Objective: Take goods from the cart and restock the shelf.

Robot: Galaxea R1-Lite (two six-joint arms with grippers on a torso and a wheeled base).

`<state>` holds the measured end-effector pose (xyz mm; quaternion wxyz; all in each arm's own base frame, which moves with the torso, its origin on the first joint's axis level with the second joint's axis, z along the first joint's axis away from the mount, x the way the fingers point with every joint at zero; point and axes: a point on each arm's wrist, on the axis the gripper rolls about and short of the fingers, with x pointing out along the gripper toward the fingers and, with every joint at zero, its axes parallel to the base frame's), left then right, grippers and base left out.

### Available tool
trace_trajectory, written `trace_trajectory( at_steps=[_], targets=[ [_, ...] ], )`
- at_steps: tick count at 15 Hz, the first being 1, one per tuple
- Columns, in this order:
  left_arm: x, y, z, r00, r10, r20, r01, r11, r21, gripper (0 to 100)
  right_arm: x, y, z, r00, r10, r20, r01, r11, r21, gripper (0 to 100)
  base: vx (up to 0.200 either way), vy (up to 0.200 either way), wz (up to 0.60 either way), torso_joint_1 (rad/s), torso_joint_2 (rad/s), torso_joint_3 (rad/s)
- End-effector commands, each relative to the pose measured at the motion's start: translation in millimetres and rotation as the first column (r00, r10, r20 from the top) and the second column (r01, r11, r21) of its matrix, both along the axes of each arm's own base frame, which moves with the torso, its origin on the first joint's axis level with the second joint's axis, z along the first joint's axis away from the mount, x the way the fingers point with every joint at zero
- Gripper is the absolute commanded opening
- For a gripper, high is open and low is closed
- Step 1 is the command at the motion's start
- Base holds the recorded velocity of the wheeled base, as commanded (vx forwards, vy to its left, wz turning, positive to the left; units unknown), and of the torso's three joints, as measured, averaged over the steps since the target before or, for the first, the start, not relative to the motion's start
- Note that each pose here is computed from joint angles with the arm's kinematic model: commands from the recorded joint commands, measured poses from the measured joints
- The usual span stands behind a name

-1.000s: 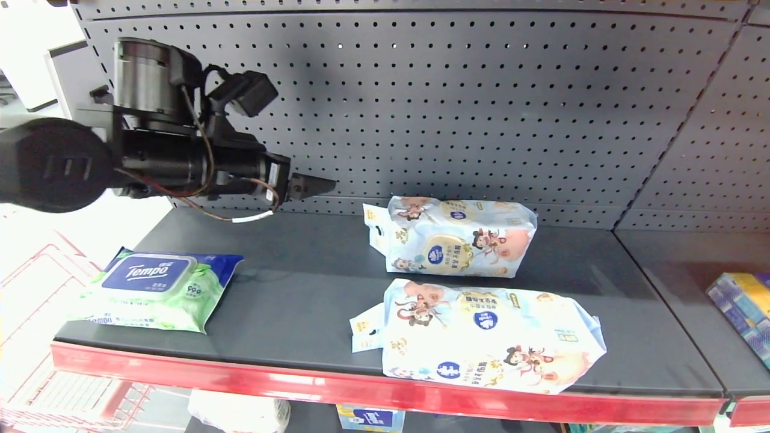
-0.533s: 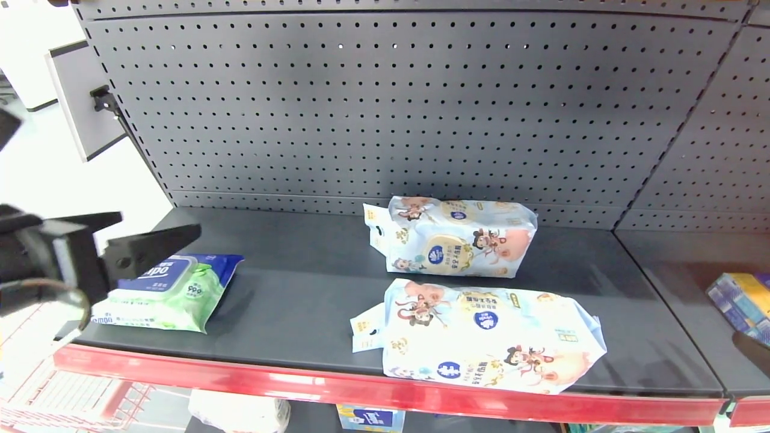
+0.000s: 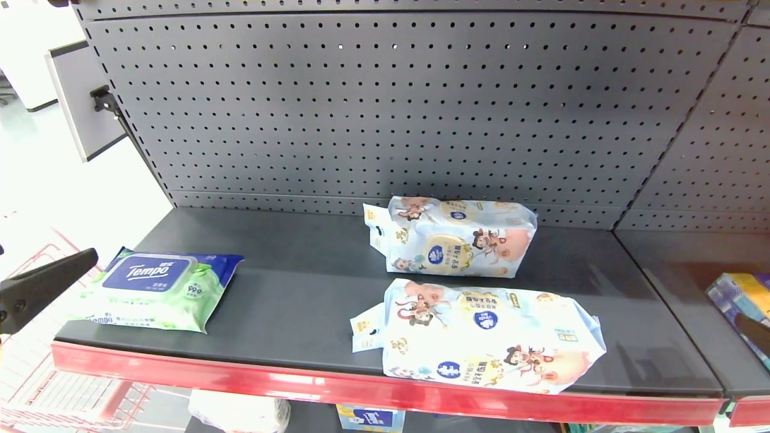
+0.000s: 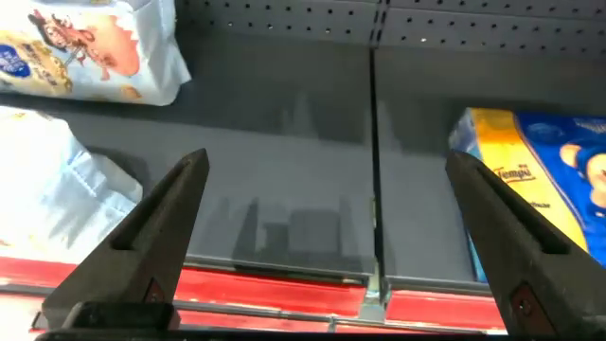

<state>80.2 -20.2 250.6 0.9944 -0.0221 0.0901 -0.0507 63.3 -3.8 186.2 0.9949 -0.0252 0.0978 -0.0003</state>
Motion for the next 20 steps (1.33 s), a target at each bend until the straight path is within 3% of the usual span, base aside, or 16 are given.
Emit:
trace_trajectory(
  at_steps=[1, 3, 4, 13, 15, 20],
  targets=[
    [-7, 2.7, 1.3, 1.0, 0.007, 0.024, -0.007, 1.0, -0.006, 100, 0, 0, -6, 1.0, 0.008, -0.02, -0.008, 1.0, -0.015, 100, 0.0, 0.0, 0.0, 0.0, 0.0, 0.0],
    [-11, 3.8, -1.6, 1.0, 0.002, 0.028, -0.002, 1.0, -0.008, 100, -3, 2, -7, 0.999, 0.044, -0.012, -0.045, 0.999, -0.03, 100, 0.0, 0.0, 0.0, 0.0, 0.0, 0.0],
    [-16, 5.1, -6.6, 1.0, -0.001, 0.028, 0.001, 1.0, -0.007, 100, -5, 6, -10, 0.992, 0.125, -0.019, -0.126, 0.99, -0.058, 100, 0.0, 0.0, 0.0, 0.0, 0.0, 0.0],
    [-36, 10.8, -22.9, 0.999, -0.024, 0.048, 0.025, 1.0, -0.012, 100, 47, 24, -28, 0.917, 0.274, -0.291, -0.295, 0.955, -0.032, 100, 0.0, 0.0, 0.0, 0.0, 0.0, 0.0],
    [-42, 12.5, -26.1, 0.999, -0.027, 0.042, 0.027, 1.0, 0.017, 100, 55, 32, -32, 0.889, 0.317, -0.329, -0.341, 0.94, -0.016, 100, 0.0, 0.0, 0.0, 0.0, 0.0, 0.0],
    [-43, 13.0, -25.7, 0.998, -0.03, 0.049, 0.028, 0.999, 0.038, 100, 81, 38, -26, 0.88, 0.309, -0.36, -0.332, 0.943, 0.0, 100, 0.0, 0.0, 0.0, 0.0, 0.0, 0.0]
  ],
)
